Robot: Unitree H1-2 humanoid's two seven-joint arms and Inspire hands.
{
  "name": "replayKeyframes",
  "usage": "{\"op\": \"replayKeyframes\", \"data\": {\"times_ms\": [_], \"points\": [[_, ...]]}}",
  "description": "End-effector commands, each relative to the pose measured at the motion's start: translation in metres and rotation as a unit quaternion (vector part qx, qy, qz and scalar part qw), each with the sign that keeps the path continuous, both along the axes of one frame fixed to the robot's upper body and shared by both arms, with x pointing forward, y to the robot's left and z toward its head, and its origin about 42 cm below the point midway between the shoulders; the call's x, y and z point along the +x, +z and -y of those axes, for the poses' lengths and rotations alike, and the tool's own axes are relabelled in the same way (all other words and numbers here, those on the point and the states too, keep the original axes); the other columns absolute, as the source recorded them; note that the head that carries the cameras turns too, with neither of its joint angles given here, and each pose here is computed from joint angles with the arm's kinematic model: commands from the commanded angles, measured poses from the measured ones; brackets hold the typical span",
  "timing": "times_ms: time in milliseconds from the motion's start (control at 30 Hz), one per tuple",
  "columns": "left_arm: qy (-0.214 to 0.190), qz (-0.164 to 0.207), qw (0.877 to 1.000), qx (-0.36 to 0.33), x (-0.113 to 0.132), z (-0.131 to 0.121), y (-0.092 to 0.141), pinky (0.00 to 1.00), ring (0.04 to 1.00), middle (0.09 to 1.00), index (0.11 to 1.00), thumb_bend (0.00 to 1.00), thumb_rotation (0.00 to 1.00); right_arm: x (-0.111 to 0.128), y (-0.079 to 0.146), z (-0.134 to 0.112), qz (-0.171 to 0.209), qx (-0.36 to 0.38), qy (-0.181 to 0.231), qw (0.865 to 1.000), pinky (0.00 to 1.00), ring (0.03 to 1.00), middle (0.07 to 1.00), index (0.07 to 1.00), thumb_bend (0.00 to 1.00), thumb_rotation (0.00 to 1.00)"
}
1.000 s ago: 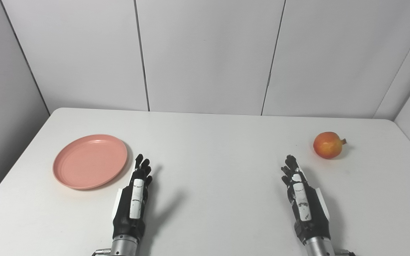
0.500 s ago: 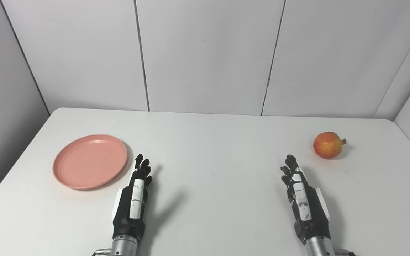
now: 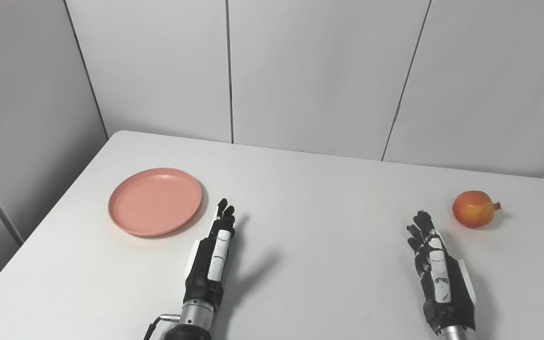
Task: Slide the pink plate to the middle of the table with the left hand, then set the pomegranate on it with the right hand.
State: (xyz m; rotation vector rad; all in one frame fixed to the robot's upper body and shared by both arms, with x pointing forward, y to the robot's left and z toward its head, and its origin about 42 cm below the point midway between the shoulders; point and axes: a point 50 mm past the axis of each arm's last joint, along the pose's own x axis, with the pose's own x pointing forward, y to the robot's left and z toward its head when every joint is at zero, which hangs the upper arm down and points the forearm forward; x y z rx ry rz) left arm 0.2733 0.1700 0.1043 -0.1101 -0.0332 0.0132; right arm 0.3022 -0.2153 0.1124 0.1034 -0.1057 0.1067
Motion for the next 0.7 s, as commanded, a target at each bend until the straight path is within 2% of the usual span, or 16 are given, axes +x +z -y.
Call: {"op": "replayKeyframes", "data": {"times_ms": [0, 267, 667], "points": [[0.003, -0.014, 1.0, -0.007, -0.004, 0.01, -0.012, 1.0, 1.0, 1.0, 1.0, 0.75, 0.97, -0.003, -0.01, 0.009, 0.009, -0.003, -0.003, 1.0, 1.0, 0.972, 0.979, 0.958, 0.82, 0.94], [0.008, -0.018, 1.0, -0.004, -0.005, 0.017, -0.025, 1.0, 1.0, 1.0, 1.0, 0.73, 0.98, -0.003, -0.026, 0.015, 0.009, 0.001, 0.0, 1.0, 1.0, 0.967, 0.98, 0.968, 0.81, 0.93], [0.009, -0.022, 1.0, -0.005, -0.006, 0.016, -0.038, 1.0, 1.0, 1.0, 1.0, 0.78, 0.96, -0.004, -0.036, 0.013, 0.005, 0.007, 0.001, 1.0, 1.0, 0.979, 0.989, 0.967, 0.8, 0.93]]}}
